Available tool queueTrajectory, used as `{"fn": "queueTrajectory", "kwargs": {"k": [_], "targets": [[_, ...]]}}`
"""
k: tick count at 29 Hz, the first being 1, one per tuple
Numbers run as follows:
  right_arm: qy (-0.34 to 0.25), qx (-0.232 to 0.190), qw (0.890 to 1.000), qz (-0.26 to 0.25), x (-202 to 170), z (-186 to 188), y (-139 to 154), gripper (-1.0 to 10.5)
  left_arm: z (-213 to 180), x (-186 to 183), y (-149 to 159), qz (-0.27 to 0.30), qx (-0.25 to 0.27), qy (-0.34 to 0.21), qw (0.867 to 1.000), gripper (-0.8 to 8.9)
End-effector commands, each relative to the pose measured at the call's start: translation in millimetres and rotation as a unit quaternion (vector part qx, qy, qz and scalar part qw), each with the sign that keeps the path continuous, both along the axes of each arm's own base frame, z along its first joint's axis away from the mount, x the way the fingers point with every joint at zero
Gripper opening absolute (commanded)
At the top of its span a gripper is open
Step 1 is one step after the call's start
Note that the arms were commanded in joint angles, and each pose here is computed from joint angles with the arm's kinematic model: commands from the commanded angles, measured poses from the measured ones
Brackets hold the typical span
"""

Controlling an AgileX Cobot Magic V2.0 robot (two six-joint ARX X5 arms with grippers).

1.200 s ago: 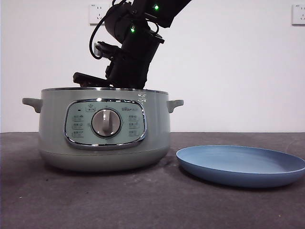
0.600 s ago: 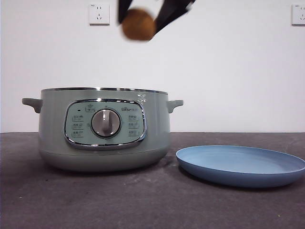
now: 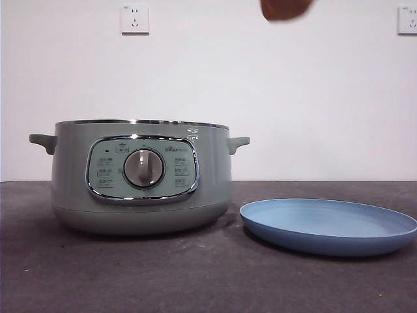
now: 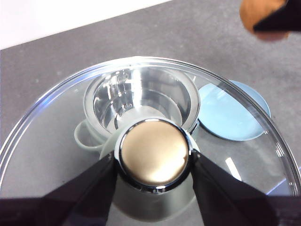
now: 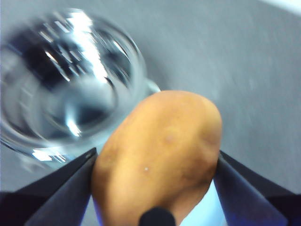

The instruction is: Take the potato out from the steamer,put the potato on the plate,close the lid

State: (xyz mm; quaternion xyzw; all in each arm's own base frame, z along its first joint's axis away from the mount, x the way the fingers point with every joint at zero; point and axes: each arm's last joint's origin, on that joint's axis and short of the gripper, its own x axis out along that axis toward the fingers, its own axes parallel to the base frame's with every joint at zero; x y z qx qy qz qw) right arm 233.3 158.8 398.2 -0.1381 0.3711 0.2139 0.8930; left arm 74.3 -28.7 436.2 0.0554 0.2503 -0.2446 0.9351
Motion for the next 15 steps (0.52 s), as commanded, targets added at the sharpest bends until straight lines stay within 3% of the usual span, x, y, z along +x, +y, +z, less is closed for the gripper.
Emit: {"fn": "queueTrajectory", "kwargs": {"k": [1, 15], "targets": [[0.020, -0.013, 1.000, -0.012, 2.6, -28.7, -6.9, -0.1, 6.8, -0.5, 0.1, -0.005, -0.005, -0.032, 0.999, -0.09], [0.073, 0.012, 0.996, -0.046, 10.3, -168.8, -29.8, -0.1, 5.1, 19.0, -6.1, -0.008, 0.003, -0.019, 1.000, -0.09]]}}
